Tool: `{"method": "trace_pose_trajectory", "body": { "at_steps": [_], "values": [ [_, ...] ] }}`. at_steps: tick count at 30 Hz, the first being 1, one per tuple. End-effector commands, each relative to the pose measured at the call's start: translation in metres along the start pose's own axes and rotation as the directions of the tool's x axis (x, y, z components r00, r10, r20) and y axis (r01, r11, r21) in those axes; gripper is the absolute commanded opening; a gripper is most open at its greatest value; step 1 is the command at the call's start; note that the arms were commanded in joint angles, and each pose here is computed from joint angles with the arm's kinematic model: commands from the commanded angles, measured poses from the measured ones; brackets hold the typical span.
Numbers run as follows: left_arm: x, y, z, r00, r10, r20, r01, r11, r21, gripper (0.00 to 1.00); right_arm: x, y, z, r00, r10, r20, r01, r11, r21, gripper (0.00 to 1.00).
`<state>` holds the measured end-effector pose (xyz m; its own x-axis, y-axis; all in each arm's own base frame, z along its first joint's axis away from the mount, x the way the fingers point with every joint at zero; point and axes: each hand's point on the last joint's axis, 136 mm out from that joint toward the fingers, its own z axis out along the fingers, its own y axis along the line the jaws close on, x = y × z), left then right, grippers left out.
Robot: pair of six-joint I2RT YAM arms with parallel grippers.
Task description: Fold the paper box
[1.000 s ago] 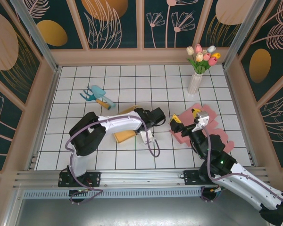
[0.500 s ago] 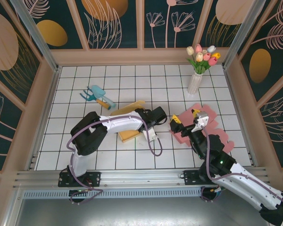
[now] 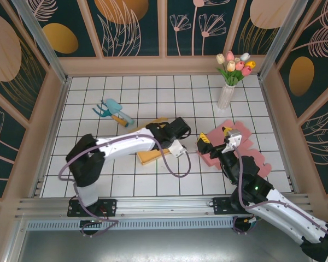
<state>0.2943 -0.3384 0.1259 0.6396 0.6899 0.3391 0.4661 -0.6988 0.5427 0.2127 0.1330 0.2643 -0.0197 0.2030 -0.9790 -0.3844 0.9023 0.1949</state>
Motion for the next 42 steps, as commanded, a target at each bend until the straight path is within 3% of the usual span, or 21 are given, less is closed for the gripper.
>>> {"method": "trace_pose_trajectory", "body": {
  "at_steps": [1,3,5,6,8,10,11,12,13,14,17,20,22,28,42],
  "values": [
    [-0.008,0.059,-0.062,0.916,-0.326,0.235,0.387,0.875,-0.290,0.36,-0.005,-0.006,-0.001,0.997,0.076,0.023,-0.077,0.997,0.029,0.99],
    [-0.007,0.066,-0.095,0.790,-0.457,0.409,0.599,0.718,-0.355,0.37,-0.013,-0.004,-0.002,0.994,0.104,0.031,-0.105,0.994,0.019,0.99],
    [0.002,0.065,-0.127,0.588,-0.554,0.589,0.801,0.498,-0.332,0.37,-0.019,-0.004,-0.003,0.988,0.151,0.031,-0.152,0.988,0.021,0.99],
    [0.013,0.061,-0.144,0.438,-0.582,0.685,0.896,0.346,-0.279,0.36,-0.020,-0.005,-0.003,0.980,0.199,0.026,-0.200,0.980,0.026,0.99],
    [0.040,0.048,-0.171,0.059,-0.590,0.805,0.998,0.005,-0.069,0.31,-0.008,-0.011,-0.003,0.963,0.270,-0.007,-0.269,0.960,0.071,0.99],
    [0.082,0.013,-0.172,-0.389,-0.526,0.756,0.889,-0.429,0.159,0.29,-0.001,0.001,0.002,0.980,0.194,-0.037,-0.194,0.981,0.011,0.99],
    [0.092,-0.006,-0.165,-0.518,-0.492,0.699,0.805,-0.558,0.204,0.31,0.004,0.006,0.006,0.981,0.184,-0.066,-0.184,0.983,-0.002,0.99],
    [0.097,-0.033,-0.153,-0.619,-0.469,0.630,0.720,-0.659,0.216,0.33,0.011,0.014,0.010,0.980,0.162,-0.113,-0.166,0.986,-0.024,0.98],
    [0.097,-0.061,-0.138,-0.701,-0.427,0.572,0.632,-0.742,0.221,0.35,0.017,0.022,0.016,0.977,0.129,-0.172,-0.138,0.989,-0.045,0.94],
    [0.095,-0.082,-0.127,-0.748,-0.393,0.534,0.577,-0.783,0.231,0.38,0.025,0.029,0.022,0.968,0.100,-0.229,-0.116,0.992,-0.056,0.93],
    [0.077,-0.122,-0.101,-0.822,-0.359,0.442,0.506,-0.815,0.281,0.45,0.057,0.048,0.042,0.907,0.008,-0.421,-0.045,0.996,-0.079,0.84],
    [0.061,-0.136,-0.087,-0.854,-0.370,0.365,0.486,-0.818,0.307,0.46,0.095,0.069,0.056,0.817,-0.094,-0.570,0.002,0.987,-0.161,0.64],
    [0.052,-0.141,-0.078,-0.869,-0.372,0.327,0.473,-0.819,0.325,0.47,0.119,0.079,0.064,0.758,-0.135,-0.638,0.011,0.981,-0.193,0.59],
    [0.048,-0.160,-0.040,-0.905,-0.359,0.227,0.419,-0.845,0.332,0.48,0.165,0.094,0.084,0.642,-0.198,-0.740,0.031,0.972,-0.233,0.53],
    [0.049,-0.158,-0.017,-0.898,-0.371,0.236,0.430,-0.852,0.299,0.47,0.230,0.084,0.125,0.439,-0.299,-0.847,0.145,0.954,-0.262,0.45]
  ]
}}
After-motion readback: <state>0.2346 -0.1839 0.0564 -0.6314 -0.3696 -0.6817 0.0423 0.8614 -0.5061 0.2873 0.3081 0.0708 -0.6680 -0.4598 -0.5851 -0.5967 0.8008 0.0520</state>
